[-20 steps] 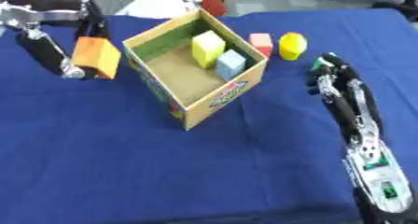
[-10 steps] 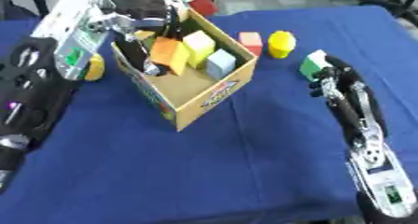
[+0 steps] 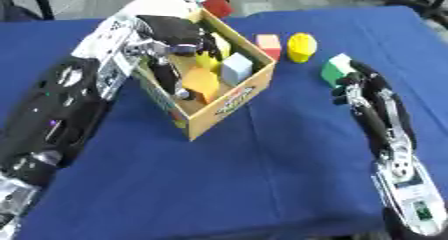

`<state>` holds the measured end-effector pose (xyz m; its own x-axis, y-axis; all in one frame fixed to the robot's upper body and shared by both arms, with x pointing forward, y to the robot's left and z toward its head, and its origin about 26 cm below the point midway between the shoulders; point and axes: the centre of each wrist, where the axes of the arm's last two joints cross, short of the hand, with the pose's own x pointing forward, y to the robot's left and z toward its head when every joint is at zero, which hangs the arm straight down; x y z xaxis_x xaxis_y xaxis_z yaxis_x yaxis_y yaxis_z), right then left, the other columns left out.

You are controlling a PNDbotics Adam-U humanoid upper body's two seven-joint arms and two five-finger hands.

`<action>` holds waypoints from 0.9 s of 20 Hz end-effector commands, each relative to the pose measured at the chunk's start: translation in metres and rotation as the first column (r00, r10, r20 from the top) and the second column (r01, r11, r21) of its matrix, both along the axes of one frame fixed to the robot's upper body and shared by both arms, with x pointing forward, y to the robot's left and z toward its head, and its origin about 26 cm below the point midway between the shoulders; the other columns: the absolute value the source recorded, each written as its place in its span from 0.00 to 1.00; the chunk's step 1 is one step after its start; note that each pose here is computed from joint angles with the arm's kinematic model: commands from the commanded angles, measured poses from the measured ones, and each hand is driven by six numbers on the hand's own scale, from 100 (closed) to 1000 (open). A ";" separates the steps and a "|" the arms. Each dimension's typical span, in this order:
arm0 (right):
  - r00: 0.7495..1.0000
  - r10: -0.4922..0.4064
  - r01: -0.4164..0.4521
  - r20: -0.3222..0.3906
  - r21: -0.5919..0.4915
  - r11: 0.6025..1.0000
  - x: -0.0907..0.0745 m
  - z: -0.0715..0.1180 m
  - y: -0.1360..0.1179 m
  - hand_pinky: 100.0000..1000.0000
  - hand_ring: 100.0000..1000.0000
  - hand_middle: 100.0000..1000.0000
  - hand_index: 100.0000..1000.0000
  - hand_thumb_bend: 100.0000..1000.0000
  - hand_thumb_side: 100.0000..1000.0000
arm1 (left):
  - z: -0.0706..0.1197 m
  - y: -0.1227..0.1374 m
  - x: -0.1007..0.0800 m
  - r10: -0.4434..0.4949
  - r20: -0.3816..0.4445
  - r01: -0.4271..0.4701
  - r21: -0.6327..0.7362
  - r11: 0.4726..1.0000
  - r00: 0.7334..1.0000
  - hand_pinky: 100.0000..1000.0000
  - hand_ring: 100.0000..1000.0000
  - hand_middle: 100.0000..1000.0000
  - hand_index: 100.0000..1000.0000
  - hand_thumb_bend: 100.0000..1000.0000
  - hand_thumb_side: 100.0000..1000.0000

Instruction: Pick up objects on the table and place them in the box.

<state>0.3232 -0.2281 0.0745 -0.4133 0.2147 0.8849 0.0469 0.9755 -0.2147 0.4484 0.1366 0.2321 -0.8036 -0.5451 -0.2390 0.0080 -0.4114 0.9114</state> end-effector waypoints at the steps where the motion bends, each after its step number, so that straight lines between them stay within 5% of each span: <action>1: 1.000 0.000 0.000 0.020 -0.005 1.000 0.001 0.006 -0.003 0.51 0.55 0.56 0.86 0.00 0.60 | 0.028 0.011 -0.003 -0.030 0.041 0.028 0.063 0.998 0.999 0.79 0.74 0.77 0.90 0.47 0.32; 3: 1.000 -0.002 0.002 0.018 -0.006 1.000 0.001 0.006 -0.003 0.51 0.55 0.56 0.86 0.00 0.60 | 0.041 0.021 -0.006 -0.009 0.084 0.009 0.003 1.000 0.996 0.78 0.72 0.75 0.89 0.42 0.18; 9: 1.000 -0.009 0.009 0.014 -0.008 1.000 0.001 0.005 -0.006 0.51 0.55 0.56 0.86 0.00 0.60 | 0.066 0.079 0.001 0.259 0.168 -0.230 -0.171 0.958 0.951 0.77 0.70 0.74 0.88 0.39 0.10; 14: 1.000 -0.010 0.010 0.010 -0.010 1.000 0.001 0.004 -0.006 0.51 0.55 0.56 0.86 0.00 0.60 | 0.041 0.125 0.024 0.499 0.108 -0.467 -0.225 0.855 0.860 0.76 0.68 0.72 0.87 0.37 0.11; 18: 1.000 -0.008 0.008 0.009 -0.009 1.000 0.001 0.003 -0.006 0.51 0.55 0.56 0.86 0.00 0.60 | 0.011 0.145 0.036 0.604 0.033 -0.587 -0.197 0.785 0.797 0.75 0.68 0.72 0.86 0.37 0.15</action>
<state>0.3234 -0.2300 0.0724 -0.4051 0.2171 0.8881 0.0521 0.9753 -0.2146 0.4826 0.2711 0.2345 -0.3311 -0.9319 -0.1483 0.1264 -0.1996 0.9717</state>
